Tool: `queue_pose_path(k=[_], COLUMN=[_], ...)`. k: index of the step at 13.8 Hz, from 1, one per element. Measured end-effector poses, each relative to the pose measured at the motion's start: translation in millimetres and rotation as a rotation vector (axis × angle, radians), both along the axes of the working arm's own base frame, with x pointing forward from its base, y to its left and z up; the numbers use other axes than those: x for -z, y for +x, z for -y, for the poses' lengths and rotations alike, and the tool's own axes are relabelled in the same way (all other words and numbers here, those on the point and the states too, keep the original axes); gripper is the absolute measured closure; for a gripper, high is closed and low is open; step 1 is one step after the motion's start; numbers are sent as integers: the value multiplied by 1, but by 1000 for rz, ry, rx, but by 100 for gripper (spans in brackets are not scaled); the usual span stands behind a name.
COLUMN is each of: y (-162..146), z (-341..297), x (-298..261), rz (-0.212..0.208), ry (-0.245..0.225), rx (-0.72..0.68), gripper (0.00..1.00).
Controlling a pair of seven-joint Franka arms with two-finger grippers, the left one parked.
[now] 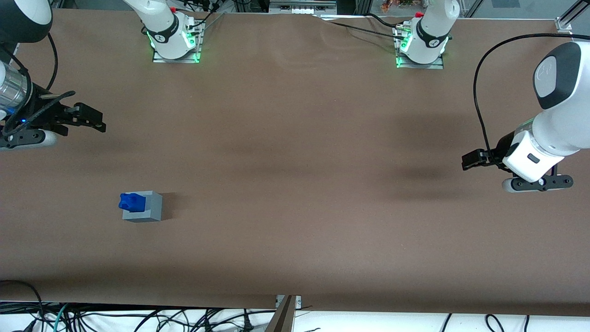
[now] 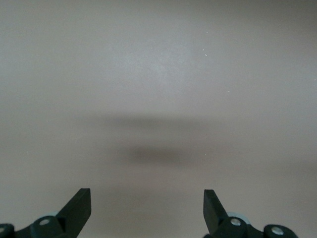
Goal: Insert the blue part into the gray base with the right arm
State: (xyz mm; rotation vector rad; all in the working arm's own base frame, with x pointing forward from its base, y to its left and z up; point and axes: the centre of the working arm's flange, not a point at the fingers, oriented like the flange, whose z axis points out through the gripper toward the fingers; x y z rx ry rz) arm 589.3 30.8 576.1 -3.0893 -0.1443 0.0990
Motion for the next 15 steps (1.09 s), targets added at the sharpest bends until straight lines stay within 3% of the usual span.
queue_pose_path(k=[15], y=[-1], z=[2], x=[-11], rz=[6], ry=[-1], rx=[1], gripper=[0])
